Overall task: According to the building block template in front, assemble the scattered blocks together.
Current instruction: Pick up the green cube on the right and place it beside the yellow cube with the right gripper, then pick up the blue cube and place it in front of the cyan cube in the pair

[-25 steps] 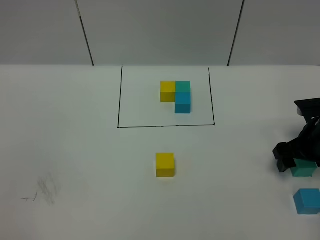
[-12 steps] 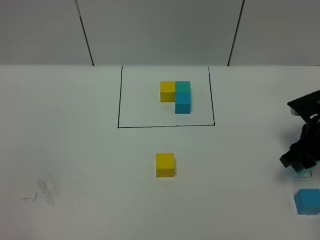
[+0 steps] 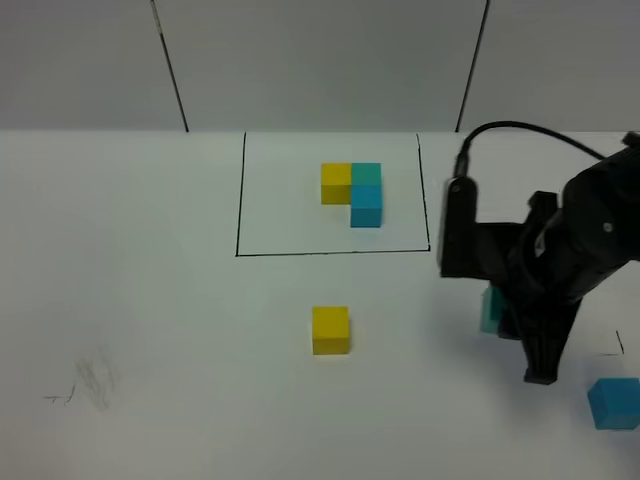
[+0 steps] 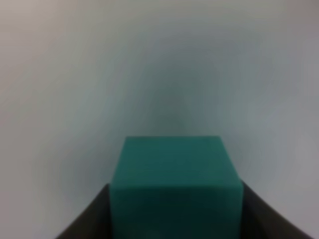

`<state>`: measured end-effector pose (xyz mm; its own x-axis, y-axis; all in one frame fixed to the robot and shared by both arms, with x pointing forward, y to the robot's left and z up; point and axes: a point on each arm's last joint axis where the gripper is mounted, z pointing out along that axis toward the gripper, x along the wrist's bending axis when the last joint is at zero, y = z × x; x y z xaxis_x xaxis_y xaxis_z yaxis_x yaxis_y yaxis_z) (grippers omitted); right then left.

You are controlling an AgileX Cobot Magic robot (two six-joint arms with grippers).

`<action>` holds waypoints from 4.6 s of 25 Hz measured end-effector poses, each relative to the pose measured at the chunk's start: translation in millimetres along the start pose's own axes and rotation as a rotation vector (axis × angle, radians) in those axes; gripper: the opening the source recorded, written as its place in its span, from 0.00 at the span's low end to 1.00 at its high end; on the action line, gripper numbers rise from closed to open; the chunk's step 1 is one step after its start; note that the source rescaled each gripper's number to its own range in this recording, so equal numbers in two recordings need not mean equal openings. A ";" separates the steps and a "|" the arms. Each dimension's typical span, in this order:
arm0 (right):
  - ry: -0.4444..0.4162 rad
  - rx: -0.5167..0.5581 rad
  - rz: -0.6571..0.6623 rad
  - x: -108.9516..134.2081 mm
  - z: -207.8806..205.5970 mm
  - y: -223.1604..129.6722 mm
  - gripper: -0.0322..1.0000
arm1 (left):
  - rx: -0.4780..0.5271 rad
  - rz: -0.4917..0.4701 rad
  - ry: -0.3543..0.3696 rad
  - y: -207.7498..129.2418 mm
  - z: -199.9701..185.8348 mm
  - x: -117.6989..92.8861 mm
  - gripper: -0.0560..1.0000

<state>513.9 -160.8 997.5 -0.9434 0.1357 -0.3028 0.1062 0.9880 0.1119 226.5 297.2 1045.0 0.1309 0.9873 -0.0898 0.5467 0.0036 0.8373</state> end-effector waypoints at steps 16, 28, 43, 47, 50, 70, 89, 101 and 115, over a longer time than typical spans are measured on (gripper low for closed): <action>0.205 0.049 -0.147 -35.3 48.4 92.5 0.21 | 0.000 0.000 0.000 0.0 0.0 0.0 0.43; 0.211 -0.007 -0.096 -34.8 76.9 105.9 0.21 | 0.000 0.000 0.000 0.0 0.0 0.0 0.43; 0.221 -0.002 -0.082 -33.0 89.6 106.8 0.21 | 0.000 0.000 0.000 0.0 0.0 0.0 0.43; 0.227 -0.004 -0.078 -32.0 94.1 107.4 0.21 | 0.000 0.000 0.000 0.0 0.0 0.0 0.43; 0.218 -0.019 -0.076 -32.7 94.7 108.9 0.21 | 0.000 0.000 0.000 0.0 0.0 0.0 0.43; 0.250 -0.021 -0.090 -27.4 116.0 110.1 0.21 | 0.000 0.001 0.001 0.0 0.0 0.1 0.43; 0.254 -0.013 -0.031 -26.1 125.9 110.9 0.59 | 0.000 0.001 0.001 0.0 0.0 0.1 0.43; -0.111 0.105 0.722 -65.4 19.7 64.7 0.97 | 0.000 0.002 0.001 0.0 0.0 0.1 0.43; -0.131 0.194 1.351 -10.4 7.6 -100.2 0.95 | 0.000 0.002 0.001 0.0 0.0 0.1 0.43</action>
<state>515.5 -260.7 982.2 -0.0361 0.9876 -0.1526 0.9629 0.0752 0.2592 226.5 297.3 1045.0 0.1315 0.9875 -0.0873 0.5464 0.0012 0.8376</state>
